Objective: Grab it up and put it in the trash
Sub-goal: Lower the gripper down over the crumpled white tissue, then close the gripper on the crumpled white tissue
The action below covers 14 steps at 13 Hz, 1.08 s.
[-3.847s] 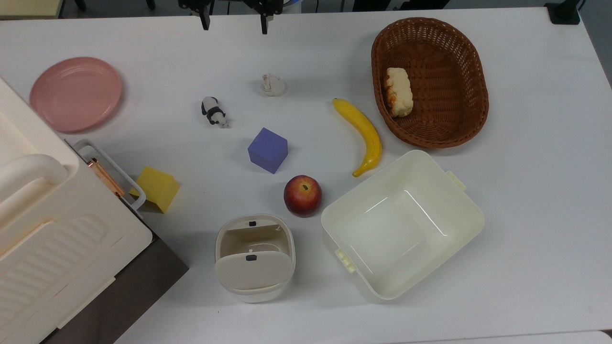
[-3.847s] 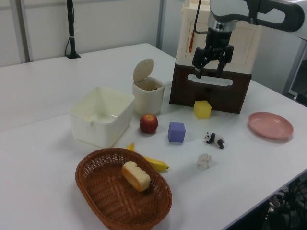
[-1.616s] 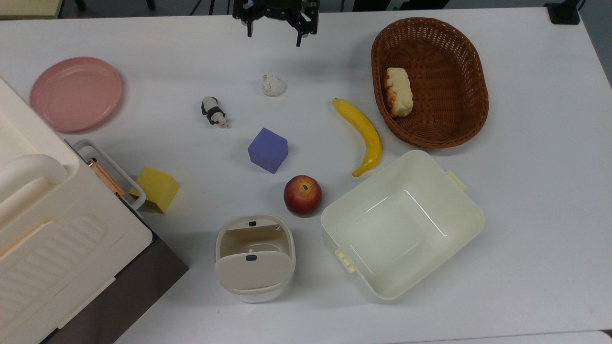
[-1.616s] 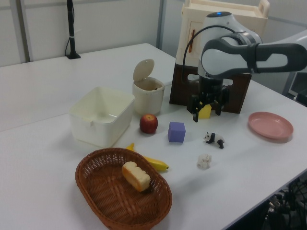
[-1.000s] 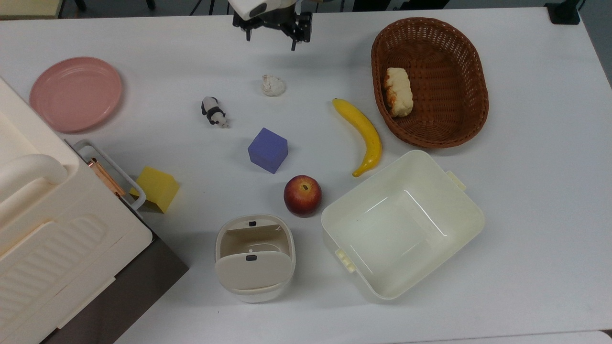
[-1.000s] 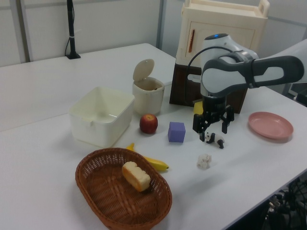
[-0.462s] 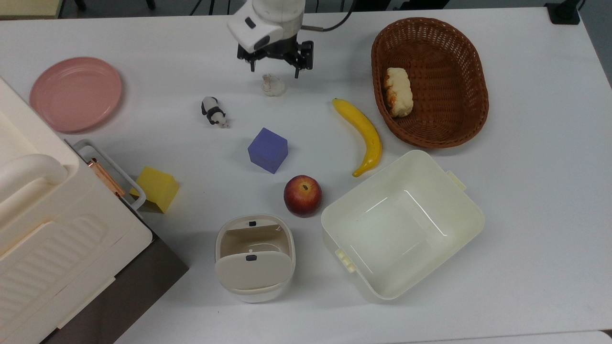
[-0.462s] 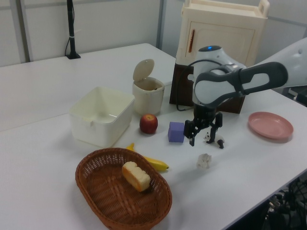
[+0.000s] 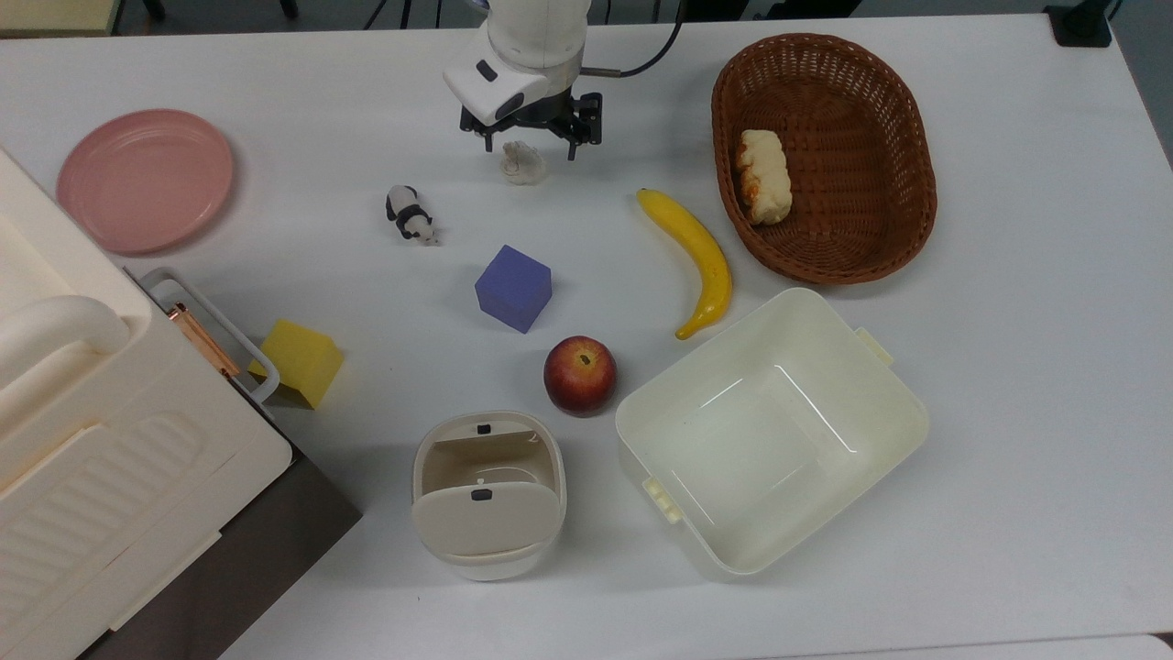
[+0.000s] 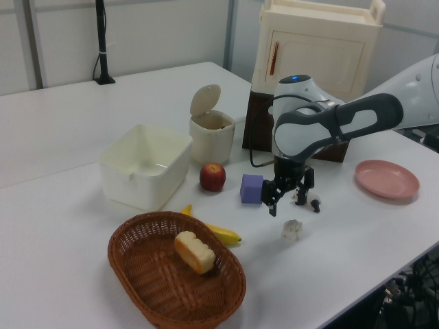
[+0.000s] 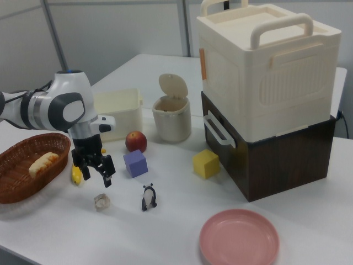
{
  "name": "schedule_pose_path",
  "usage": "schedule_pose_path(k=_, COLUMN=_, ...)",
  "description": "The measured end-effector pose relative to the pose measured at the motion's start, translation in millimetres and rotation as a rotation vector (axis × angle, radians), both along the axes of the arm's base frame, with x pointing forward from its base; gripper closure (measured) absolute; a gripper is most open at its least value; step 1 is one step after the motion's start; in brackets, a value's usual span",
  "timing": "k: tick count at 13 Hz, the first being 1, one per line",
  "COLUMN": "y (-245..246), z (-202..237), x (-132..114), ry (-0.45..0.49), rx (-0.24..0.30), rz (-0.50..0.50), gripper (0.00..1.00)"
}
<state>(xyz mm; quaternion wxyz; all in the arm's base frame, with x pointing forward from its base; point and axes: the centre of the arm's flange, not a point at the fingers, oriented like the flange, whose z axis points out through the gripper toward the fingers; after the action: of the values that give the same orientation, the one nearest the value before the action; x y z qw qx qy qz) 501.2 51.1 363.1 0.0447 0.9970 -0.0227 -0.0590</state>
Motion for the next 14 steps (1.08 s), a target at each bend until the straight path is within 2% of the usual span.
schedule_pose_path(k=6, y=1, z=-7, x=-7, ry=0.019, rx=-0.001, rz=0.023, gripper=0.0)
schedule_pose_path(k=14, y=-7, z=-9, x=-27, ry=-0.009, rx=-0.01, rz=0.015, gripper=0.0)
